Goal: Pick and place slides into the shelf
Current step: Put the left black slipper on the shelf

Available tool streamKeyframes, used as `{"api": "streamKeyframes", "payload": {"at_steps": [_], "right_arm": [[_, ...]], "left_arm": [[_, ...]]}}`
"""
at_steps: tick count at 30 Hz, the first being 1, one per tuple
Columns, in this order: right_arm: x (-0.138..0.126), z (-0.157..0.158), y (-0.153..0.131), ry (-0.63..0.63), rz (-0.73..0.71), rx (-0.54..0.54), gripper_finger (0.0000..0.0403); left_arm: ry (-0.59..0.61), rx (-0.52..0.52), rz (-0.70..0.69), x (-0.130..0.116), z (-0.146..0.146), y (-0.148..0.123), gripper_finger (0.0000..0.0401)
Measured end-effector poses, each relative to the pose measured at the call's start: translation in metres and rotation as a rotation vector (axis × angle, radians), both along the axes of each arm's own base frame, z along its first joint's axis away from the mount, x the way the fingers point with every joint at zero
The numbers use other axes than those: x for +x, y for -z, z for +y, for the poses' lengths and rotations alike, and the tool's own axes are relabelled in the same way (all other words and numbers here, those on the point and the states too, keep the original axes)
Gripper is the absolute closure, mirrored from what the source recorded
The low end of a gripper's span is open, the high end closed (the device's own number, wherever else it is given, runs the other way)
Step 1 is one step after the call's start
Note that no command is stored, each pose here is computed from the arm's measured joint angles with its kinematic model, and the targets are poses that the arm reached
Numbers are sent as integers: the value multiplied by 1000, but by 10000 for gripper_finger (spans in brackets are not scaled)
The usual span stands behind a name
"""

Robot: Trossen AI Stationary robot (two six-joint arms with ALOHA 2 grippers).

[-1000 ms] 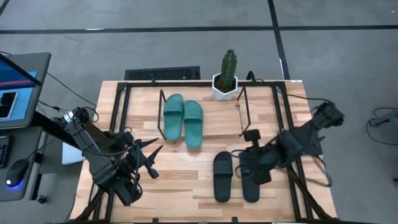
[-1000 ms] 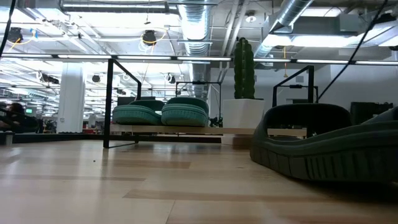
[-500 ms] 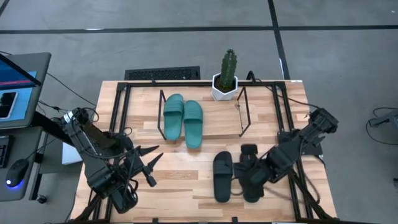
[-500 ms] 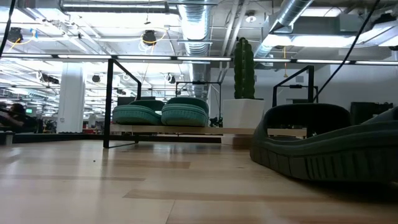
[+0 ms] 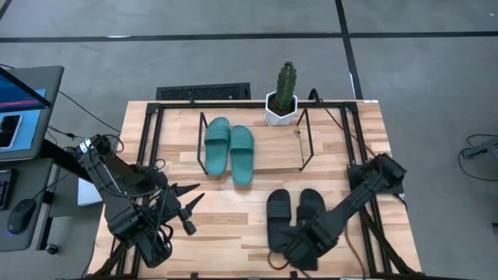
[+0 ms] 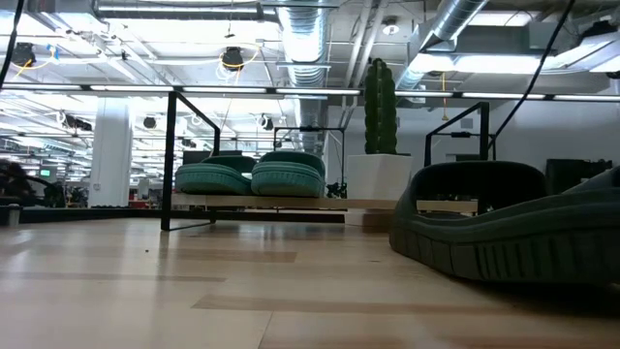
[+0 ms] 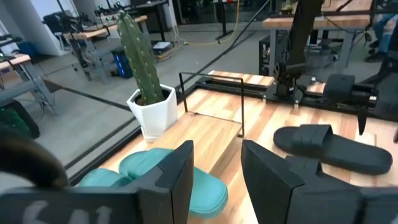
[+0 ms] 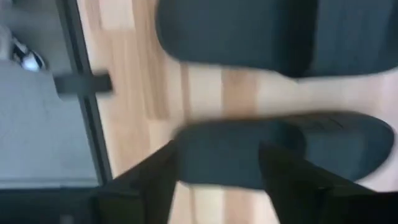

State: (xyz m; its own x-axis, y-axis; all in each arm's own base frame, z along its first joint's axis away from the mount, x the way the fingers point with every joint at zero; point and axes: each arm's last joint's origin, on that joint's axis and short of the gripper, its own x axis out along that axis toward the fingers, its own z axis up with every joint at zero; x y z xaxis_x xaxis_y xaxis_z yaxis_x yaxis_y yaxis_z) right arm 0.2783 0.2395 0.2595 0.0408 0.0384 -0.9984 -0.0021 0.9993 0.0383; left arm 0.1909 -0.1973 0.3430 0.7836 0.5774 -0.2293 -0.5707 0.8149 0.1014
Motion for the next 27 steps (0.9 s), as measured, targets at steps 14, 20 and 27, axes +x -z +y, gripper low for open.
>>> {"api": "streamKeyframes", "payload": {"at_steps": [14,20,27], "right_arm": [[70,29,35,97,-115,104,117],[77,36,56,92,-88,99,117],[83,35,83,83,-39,39,117]], "left_arm": [[22,-58,95,-1,-1,3,277],[30,-56,117,-2,-2,3,277],[45,-43,158,-2,-2,4,277]]}}
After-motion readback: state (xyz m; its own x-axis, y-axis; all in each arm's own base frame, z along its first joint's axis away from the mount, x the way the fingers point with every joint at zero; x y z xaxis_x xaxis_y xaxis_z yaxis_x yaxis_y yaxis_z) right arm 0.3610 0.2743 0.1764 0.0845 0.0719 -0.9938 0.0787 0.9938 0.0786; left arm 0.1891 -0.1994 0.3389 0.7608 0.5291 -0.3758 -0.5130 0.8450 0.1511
